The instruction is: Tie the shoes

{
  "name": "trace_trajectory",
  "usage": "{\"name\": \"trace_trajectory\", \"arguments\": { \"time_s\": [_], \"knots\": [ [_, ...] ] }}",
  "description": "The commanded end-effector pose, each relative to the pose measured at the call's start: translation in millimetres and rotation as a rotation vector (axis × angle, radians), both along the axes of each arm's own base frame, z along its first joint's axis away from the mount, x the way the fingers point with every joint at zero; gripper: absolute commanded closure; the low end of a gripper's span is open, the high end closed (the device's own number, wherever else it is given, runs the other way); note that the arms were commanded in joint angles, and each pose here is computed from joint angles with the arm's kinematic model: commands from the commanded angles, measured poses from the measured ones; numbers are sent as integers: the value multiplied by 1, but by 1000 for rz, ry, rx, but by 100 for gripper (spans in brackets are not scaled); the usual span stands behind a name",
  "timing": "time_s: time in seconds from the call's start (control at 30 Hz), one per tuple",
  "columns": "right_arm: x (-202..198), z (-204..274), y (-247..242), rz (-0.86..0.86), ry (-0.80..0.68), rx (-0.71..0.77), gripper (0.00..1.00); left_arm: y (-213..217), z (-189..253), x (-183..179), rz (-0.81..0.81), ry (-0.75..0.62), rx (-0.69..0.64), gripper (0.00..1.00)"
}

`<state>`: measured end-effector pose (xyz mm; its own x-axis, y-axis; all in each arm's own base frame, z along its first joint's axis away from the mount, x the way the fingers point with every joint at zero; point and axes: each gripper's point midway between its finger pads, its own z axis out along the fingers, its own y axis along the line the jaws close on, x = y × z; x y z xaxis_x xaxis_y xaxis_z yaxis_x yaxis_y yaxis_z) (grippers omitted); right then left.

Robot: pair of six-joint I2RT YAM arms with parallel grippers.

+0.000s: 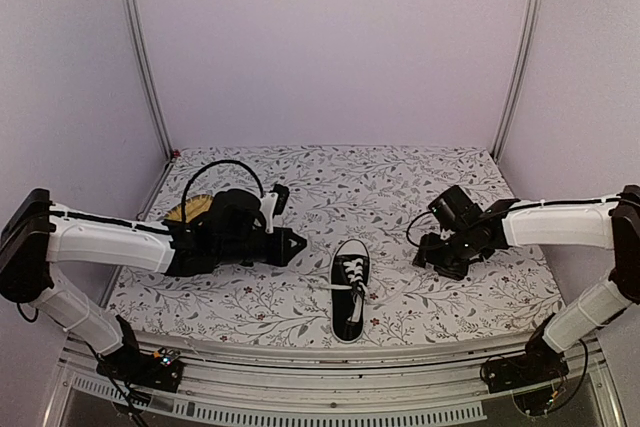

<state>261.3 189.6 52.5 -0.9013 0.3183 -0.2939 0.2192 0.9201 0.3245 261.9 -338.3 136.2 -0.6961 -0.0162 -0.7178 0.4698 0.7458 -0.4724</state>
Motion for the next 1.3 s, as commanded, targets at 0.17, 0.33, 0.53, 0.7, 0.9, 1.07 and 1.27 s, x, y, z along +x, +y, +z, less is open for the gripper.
{"name": "trace_trajectory", "arguments": {
  "time_s": [0.17, 0.33, 0.53, 0.7, 0.9, 1.07, 1.27],
  "knots": [
    [1, -24, 21, 19, 62, -169, 36, -4, 16, 0, -31, -26, -63, 100],
    [-4, -36, 24, 10, 89, -179, 41, -7, 17, -3, -57, -34, -73, 100],
    [-4, -47, 28, 2, 91, -157, 77, -18, 26, -12, -153, -72, -118, 100],
    [1, -31, 30, -20, 33, -103, 98, -36, 29, -22, -278, -103, -148, 100],
    [21, 57, 39, -2, -220, 54, 98, -64, 15, -23, -381, -68, -152, 100],
    [25, 130, 58, 103, -420, 234, 98, -87, 4, -20, -446, -38, -174, 100],
    [17, 176, 93, 289, -527, 396, 98, -106, -7, -16, -498, -9, -187, 100]
  ]
}}
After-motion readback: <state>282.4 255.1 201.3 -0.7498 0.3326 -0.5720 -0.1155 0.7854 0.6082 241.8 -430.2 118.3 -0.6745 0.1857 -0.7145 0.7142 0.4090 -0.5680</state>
